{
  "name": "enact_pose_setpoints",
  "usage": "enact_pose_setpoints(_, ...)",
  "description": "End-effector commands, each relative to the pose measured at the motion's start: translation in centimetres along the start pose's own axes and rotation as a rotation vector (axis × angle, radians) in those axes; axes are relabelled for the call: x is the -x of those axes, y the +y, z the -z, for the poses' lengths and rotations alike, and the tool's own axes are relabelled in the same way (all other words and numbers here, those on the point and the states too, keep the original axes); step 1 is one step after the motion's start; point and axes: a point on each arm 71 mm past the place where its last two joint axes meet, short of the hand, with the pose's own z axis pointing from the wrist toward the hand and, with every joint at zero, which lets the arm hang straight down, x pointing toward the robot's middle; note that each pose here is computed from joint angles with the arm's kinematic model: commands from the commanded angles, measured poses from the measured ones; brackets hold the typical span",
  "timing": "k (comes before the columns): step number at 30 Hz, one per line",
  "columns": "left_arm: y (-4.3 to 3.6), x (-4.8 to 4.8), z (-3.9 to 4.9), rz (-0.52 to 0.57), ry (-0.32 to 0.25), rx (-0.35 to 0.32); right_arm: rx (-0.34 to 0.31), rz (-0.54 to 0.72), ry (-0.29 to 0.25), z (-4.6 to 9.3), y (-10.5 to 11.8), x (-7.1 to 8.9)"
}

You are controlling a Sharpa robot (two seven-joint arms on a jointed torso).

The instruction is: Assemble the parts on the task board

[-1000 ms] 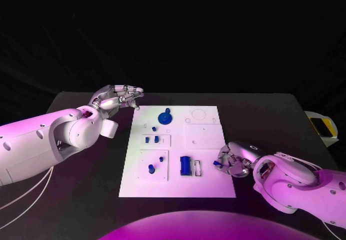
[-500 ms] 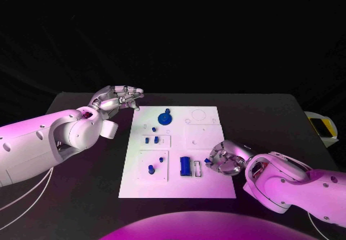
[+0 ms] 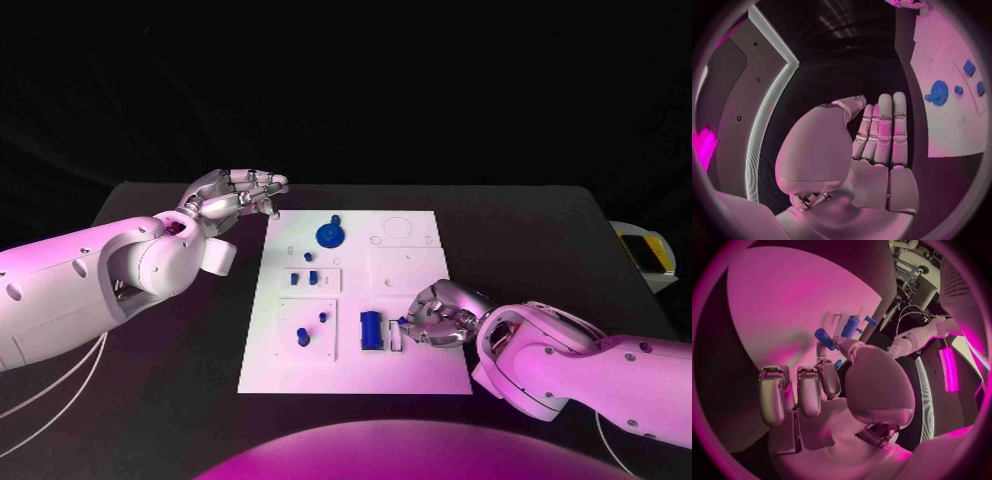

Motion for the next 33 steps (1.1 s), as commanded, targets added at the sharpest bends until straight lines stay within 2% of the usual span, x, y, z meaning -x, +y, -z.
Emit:
enact_pose_setpoints(1,-0.1,-0.26,-0.01,0.006,0.02,-0.008,-0.019,0.004,0.08,-0.09,-0.06,-0.74)
enact_pose_setpoints(13,-0.1,-0.26,0.0,0.006,0.022,-0.007,-0.018,0.002,0.091,-0.36,0.3,-1.1)
enact_pose_setpoints(33,-0.09,-0.25,0.01,0.007,0.022,-0.005,-0.021,0.001,0.067,-0.85,0.44,-1.07)
